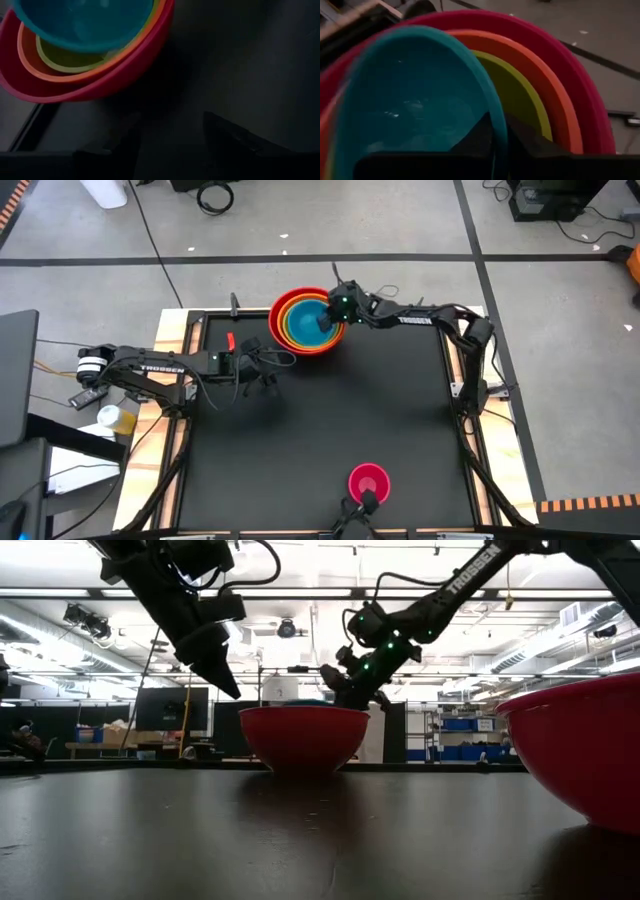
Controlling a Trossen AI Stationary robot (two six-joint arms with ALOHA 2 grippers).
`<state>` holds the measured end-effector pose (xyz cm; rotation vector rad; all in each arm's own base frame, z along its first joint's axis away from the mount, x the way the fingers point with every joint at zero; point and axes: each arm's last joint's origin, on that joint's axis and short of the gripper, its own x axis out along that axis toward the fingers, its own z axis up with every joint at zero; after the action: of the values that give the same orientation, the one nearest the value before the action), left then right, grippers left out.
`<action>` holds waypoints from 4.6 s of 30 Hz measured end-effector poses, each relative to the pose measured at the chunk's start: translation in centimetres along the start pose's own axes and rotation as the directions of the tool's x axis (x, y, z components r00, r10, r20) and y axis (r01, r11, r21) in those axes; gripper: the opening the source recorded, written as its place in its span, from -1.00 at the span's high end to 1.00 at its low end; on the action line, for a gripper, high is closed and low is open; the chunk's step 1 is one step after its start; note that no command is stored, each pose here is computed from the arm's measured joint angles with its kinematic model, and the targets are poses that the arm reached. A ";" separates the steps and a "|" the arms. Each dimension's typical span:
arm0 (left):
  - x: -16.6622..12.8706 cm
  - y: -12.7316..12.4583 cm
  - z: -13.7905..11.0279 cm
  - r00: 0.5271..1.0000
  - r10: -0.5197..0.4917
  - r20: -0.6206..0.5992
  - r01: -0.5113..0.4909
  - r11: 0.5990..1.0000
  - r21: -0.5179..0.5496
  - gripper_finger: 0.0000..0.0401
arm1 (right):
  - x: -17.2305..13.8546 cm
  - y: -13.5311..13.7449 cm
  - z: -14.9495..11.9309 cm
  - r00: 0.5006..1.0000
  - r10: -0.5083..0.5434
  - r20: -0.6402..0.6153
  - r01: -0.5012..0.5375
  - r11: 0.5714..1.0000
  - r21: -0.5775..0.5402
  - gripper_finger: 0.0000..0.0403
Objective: Nest bowls inside each other
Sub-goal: Stack the blue bowl on top of the green bowl, then stack the pink bowl on top of the blue bowl
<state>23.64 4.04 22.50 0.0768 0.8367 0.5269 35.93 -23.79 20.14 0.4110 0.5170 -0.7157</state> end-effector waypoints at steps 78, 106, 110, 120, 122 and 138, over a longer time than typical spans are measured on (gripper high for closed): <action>0.3 0.8 1.4 0.991 -0.043 0.129 0.035 0.998 0.059 -0.07 | -25.6 18.4 -13.8 0.690 0.151 -0.708 -0.451 0.855 -0.257 0.19; 0.2 0.8 2.0 0.982 -0.042 0.182 0.023 0.994 0.104 -0.07 | -20.6 22.6 -22.5 0.563 0.018 -0.826 -0.499 0.804 -0.323 0.38; 0.2 0.8 2.0 0.982 -0.042 0.182 0.023 0.994 0.104 -0.07 | -20.8 21.7 -20.7 0.734 -0.063 -0.676 -0.355 0.813 -0.462 0.43; 0.4 0.4 2.4 0.963 -0.150 0.225 0.138 0.988 0.070 -0.07 | -22.0 19.3 -17.2 0.842 -0.176 -0.510 -0.080 0.893 -0.442 0.40; 0.5 -0.2 2.9 0.912 -0.303 0.276 0.291 0.953 0.087 -0.07 | -22.0 18.9 -17.1 0.813 -0.200 -0.547 -0.047 0.913 -0.404 0.36; 4.9 -8.1 3.6 0.642 -0.635 0.430 0.595 0.766 0.243 -0.07 | -20.6 15.8 -19.5 0.672 -0.297 -0.679 0.014 0.921 -0.388 0.19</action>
<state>32.34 -0.20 19.36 -0.0090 0.3300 -0.1910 27.98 7.64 19.18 0.2987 1.4501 -0.5850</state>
